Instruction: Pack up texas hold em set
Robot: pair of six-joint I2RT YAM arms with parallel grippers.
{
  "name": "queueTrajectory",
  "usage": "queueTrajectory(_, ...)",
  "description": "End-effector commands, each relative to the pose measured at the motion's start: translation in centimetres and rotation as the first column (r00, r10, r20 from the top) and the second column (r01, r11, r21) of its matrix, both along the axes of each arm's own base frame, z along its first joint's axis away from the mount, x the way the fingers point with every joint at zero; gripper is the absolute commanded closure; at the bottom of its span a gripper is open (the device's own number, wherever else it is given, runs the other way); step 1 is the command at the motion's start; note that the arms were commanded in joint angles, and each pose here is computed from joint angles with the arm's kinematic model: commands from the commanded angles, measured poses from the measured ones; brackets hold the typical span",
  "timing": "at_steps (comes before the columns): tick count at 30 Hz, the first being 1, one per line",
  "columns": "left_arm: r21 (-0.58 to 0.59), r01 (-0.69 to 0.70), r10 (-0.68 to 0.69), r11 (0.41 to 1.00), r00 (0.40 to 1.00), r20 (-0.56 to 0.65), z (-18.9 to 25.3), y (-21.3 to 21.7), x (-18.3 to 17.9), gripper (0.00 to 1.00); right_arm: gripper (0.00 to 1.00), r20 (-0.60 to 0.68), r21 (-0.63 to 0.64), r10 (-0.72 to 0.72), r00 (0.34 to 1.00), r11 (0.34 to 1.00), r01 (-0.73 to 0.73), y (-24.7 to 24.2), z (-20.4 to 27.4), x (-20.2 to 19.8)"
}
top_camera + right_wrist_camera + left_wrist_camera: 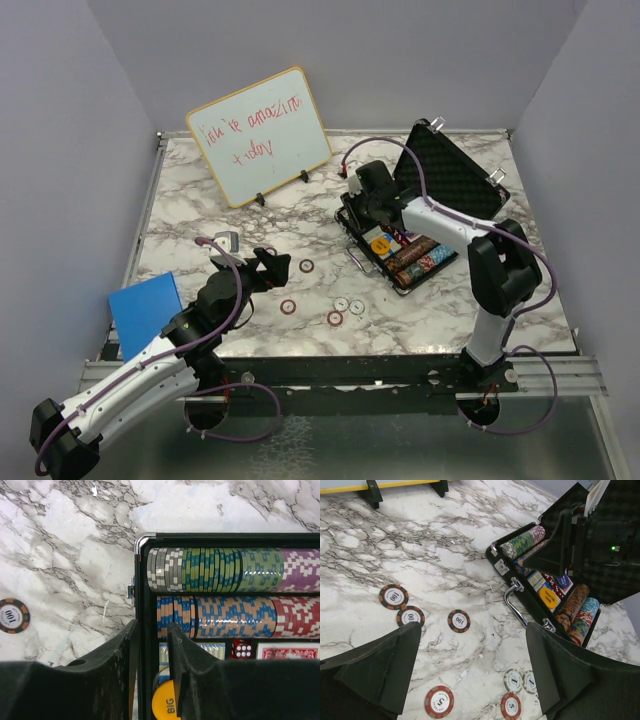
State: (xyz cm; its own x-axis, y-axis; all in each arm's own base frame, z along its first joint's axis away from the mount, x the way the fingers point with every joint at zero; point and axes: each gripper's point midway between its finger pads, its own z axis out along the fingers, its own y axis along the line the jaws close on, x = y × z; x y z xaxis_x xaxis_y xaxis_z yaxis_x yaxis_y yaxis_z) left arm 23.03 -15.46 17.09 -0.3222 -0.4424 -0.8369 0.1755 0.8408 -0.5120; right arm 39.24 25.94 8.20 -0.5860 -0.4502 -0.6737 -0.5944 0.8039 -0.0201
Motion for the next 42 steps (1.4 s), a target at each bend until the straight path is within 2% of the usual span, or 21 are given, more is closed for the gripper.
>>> queueTrajectory(1, 0.003, -0.021, 0.021, 1.000, 1.000, 0.001, -0.2, 0.4, 0.2, 0.07, 0.64, 0.011, 0.056, -0.075, 0.997, 0.996, 0.074, -0.6, 3.9, -0.4)
queueTrajectory(6, -0.004, -0.027, 0.027, 1.000, 1.000, -0.001, 0.0, 0.5, 0.1, 0.07, 0.57, -0.091, 0.082, -0.117, 0.989, 0.989, 0.125, -1.4, 4.8, -4.2)
queueTrajectory(9, -0.010, -0.032, 0.032, 0.999, 0.999, -0.003, 0.0, 0.5, 0.2, 0.06, 0.45, -0.171, 0.080, -0.110, 0.979, 0.989, 0.125, -1.5, 4.4, -7.7)
queueTrajectory(12, -0.016, -0.041, 0.041, 0.999, 0.999, -0.003, 0.1, 0.5, 0.3, 0.04, 0.38, -0.238, 0.054, -0.115, 0.964, 0.990, 0.131, -1.5, 3.5, -11.2)
queueTrajectory(15, -0.022, -0.059, 0.059, 0.998, 0.998, -0.001, 0.4, 0.7, 0.4, 0.01, 0.34, -0.255, 0.009, -0.112, 0.961, 0.993, 0.118, -0.9, 2.8, -14.1)
queueTrajectory(20, -0.017, -0.083, 0.083, 0.996, 0.997, -0.004, 0.6, 1.1, 0.6, 0.01, 0.32, -0.268, -0.064, -0.155, 0.951, 0.988, 0.143, 0.3, 0.8, -17.1)
queueTrajectory(26, -0.028, -0.086, 0.085, 0.996, 0.996, -0.023, 0.3, 1.1, 0.4, 0.01, 0.30, -0.322, -0.139, -0.314, 0.893, 0.949, 0.284, -0.7, -2.6, -18.4)
queueTrajectory(35, -0.035, -0.082, 0.080, 0.996, 0.996, -0.035, -0.7, 0.9, 0.4, 0.01, 0.30, -0.438, -0.220, -0.248, 0.864, 0.962, 0.165, -1.6, -5.7, -21.5)
queueTrajectory(42, -0.017, -0.087, 0.086, 0.996, 0.995, -0.045, -1.1, 1.0, 0.5, 0.01, 0.32, -0.451, -0.266, -0.224, 0.864, 0.958, 0.109, -1.0, -7.2, -21.9)
